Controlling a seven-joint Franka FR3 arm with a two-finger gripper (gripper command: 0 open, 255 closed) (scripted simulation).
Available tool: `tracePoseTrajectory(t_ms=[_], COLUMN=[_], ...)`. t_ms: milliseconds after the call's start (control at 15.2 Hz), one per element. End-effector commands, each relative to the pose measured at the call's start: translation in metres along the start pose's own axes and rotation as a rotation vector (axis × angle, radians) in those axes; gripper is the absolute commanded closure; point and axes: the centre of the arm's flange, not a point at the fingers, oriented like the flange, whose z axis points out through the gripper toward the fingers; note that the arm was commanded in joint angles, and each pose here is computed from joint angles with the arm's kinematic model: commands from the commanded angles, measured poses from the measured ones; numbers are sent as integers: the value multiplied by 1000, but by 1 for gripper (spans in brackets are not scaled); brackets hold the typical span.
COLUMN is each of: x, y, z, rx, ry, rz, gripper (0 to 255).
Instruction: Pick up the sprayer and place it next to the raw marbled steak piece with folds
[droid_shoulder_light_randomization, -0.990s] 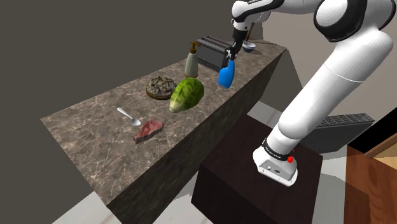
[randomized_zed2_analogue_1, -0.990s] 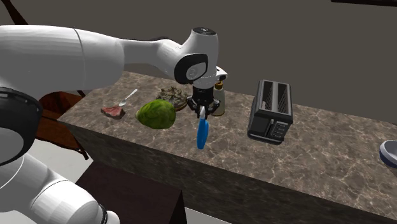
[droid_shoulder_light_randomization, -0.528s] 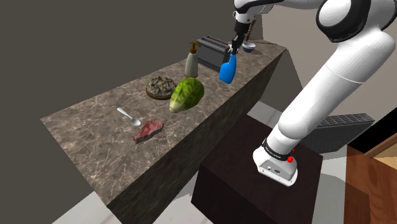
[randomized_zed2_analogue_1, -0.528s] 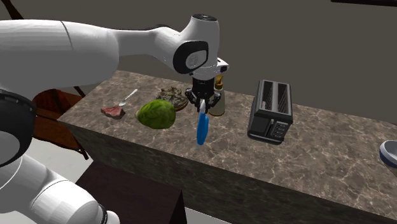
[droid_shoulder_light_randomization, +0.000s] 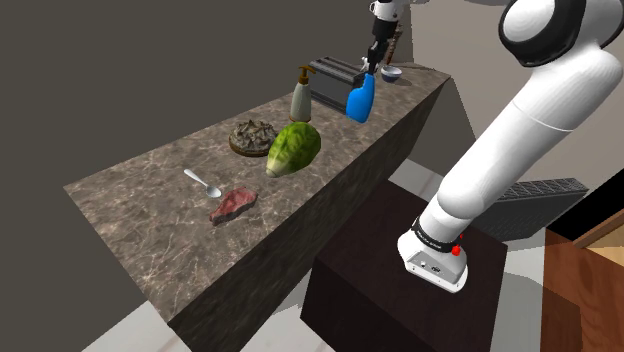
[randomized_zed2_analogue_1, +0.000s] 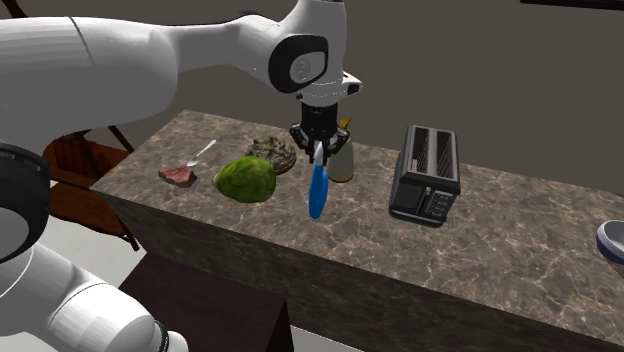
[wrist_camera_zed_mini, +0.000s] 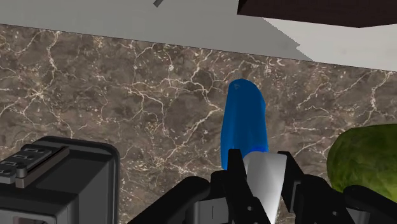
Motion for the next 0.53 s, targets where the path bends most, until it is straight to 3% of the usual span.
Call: tracePoseTrajectory(t_ms=[0,462], x=[0,0], y=[0,0], z=[-10,-47], rx=[0,0], ry=[0,0], rz=[0,0], gripper=[255,255])
